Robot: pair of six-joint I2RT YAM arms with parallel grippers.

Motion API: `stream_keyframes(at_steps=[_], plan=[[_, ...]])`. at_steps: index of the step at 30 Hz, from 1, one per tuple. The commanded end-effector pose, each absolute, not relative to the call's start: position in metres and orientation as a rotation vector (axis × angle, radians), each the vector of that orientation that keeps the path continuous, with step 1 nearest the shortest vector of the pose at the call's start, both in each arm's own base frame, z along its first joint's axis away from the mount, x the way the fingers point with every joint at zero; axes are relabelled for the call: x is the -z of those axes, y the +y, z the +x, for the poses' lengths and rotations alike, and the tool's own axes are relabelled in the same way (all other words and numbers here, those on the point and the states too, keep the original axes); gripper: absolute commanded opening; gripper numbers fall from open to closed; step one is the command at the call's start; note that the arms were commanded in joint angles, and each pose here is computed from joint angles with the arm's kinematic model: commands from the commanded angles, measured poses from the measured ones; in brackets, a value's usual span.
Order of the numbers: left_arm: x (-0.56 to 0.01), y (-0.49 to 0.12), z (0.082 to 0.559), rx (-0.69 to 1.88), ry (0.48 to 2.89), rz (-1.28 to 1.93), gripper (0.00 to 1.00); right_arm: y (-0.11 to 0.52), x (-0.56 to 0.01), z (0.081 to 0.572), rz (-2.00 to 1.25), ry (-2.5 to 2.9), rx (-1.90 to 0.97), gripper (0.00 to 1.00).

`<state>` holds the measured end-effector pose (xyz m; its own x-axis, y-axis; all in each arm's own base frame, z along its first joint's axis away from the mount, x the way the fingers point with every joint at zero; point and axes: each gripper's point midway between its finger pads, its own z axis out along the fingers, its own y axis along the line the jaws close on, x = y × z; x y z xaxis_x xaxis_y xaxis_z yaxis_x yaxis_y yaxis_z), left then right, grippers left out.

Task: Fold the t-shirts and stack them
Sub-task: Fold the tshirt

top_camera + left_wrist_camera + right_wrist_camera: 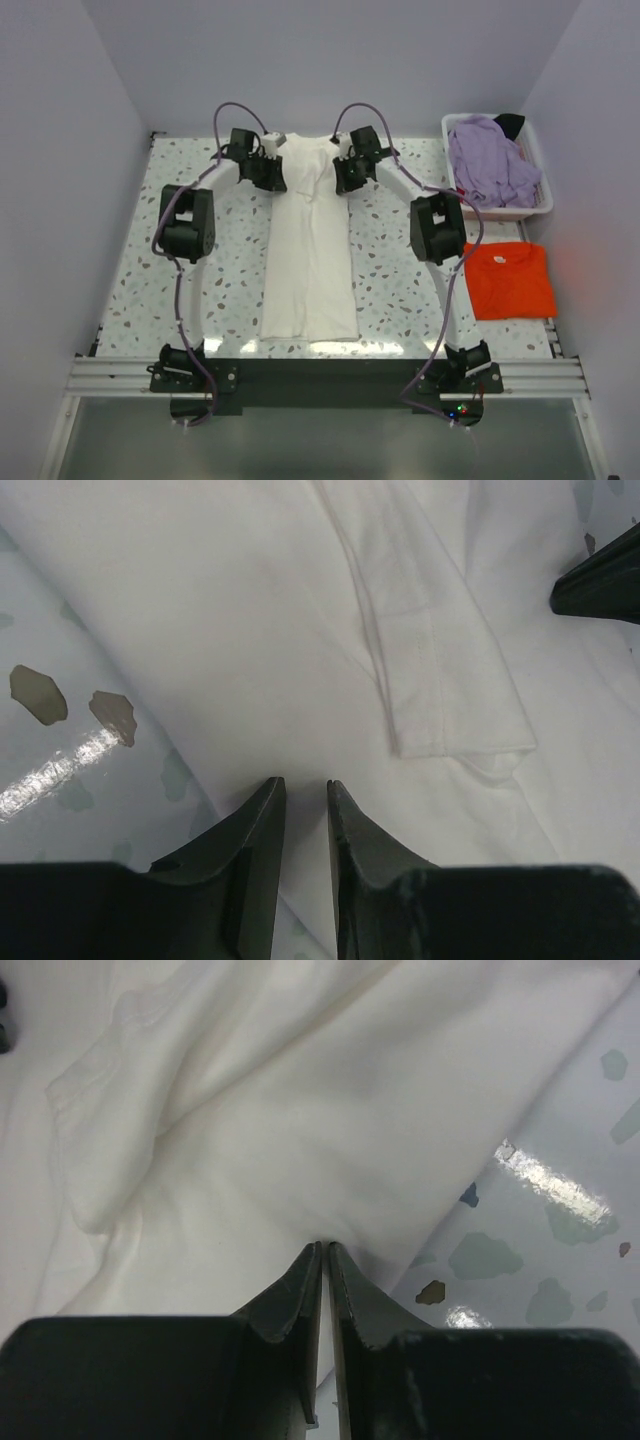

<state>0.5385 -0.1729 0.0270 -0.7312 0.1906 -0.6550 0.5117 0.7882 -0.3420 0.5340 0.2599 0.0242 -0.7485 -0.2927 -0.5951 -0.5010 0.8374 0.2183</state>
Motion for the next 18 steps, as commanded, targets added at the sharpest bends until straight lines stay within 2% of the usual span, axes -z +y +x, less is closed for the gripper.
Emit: stream_keyframes(at_steps=[1, 5, 9, 11, 12, 13, 14, 15, 17, 18], plan=[[-0.002, -0.156, 0.549, 0.602, 2.41, 0.485, 0.3, 0.234, 0.006, 0.551, -0.523, 2.49, -0.356, 0.13], [-0.001, -0.156, 0.554, 0.599, 2.408, 0.492, 0.3, 0.232, 0.005, 0.558, -0.512, 2.478, -0.333, 0.14], [-0.02, -0.157, 0.563, 0.595, 2.356, 0.514, 0.39, 0.237, -0.017, 0.561, -0.524, 2.435, -0.364, 0.2], [-0.05, -0.158, 0.568, 0.603, 2.281, 0.532, 0.44, 0.243, -0.054, 0.565, -0.547, 2.359, -0.401, 0.27], [-0.062, -0.161, 0.566, 0.628, 2.245, 0.56, 0.47, 0.247, -0.067, 0.564, -0.56, 2.331, -0.418, 0.34], [-0.097, -0.162, 0.566, 0.618, 2.17, 0.589, 0.49, 0.248, -0.086, 0.566, -0.568, 2.285, -0.428, 0.38], [-0.115, -0.164, 0.568, 0.602, 2.11, 0.622, 0.51, 0.253, -0.125, 0.566, -0.58, 2.209, -0.455, 0.41], [-0.126, -0.164, 0.562, 0.593, 2.066, 0.678, 0.55, 0.254, -0.148, 0.566, -0.589, 2.158, -0.465, 0.47], [-0.19, -0.163, 0.556, 0.535, 1.91, 0.735, 0.62, 0.259, -0.211, 0.559, -0.618, 2.021, -0.493, 0.52], [-0.222, -0.16, 0.543, 0.486, 1.832, 0.779, 0.71, 0.26, -0.231, 0.556, -0.638, 1.97, -0.491, 0.58]])
